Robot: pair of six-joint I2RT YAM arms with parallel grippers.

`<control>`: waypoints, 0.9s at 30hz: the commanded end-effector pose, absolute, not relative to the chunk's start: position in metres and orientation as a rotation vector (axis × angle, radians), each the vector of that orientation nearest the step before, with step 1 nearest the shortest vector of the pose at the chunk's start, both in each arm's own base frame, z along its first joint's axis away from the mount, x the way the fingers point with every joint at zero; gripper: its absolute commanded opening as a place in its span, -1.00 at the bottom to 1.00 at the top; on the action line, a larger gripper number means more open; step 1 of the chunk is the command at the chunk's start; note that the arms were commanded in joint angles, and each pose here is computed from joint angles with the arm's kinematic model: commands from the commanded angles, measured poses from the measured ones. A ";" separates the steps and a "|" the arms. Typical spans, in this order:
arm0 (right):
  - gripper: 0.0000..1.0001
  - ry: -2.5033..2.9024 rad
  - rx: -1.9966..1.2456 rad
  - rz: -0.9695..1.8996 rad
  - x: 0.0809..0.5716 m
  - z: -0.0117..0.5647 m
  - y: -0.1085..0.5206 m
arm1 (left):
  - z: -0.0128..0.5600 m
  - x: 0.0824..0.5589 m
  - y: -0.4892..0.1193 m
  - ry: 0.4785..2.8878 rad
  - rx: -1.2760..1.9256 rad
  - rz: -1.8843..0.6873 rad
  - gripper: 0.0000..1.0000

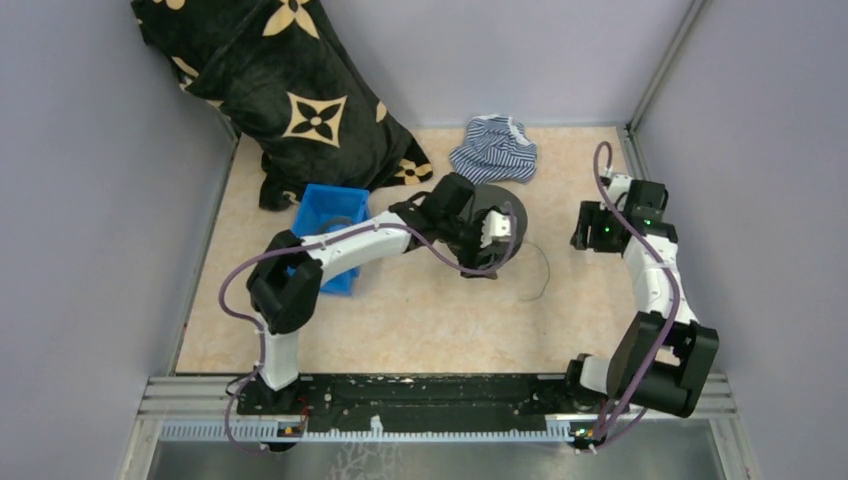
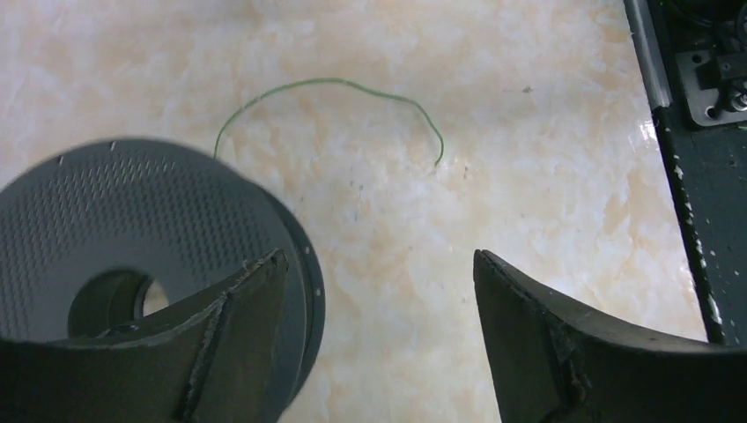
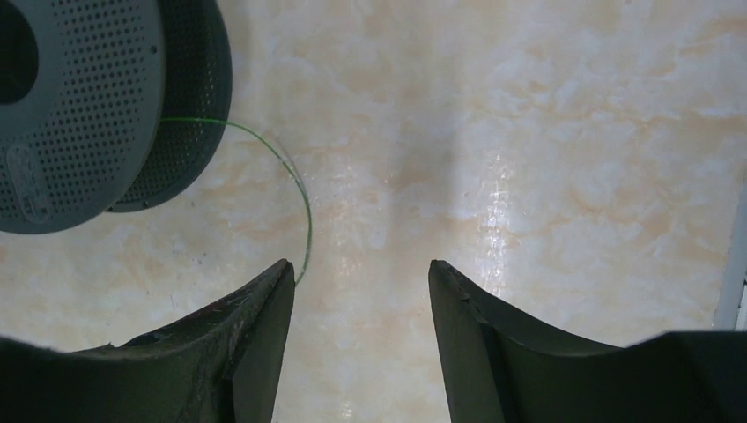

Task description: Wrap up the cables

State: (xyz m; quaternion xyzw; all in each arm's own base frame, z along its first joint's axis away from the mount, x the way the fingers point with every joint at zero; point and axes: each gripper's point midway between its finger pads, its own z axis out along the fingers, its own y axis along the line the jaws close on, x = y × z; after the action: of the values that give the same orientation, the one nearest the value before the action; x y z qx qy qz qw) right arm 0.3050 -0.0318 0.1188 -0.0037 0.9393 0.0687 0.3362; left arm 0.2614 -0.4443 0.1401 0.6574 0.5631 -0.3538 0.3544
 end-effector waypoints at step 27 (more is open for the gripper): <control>0.16 2.306 0.113 0.300 0.318 0.141 -0.054 | 0.022 0.208 -0.537 1.464 2.030 -0.789 0.21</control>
State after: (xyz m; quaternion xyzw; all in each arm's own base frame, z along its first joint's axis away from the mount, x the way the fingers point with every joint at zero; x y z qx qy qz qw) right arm 0.3104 -0.0534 0.1231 0.0660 0.9233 0.1256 0.3568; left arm 0.2048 -0.5277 0.0252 0.7492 0.5358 -0.3024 0.2451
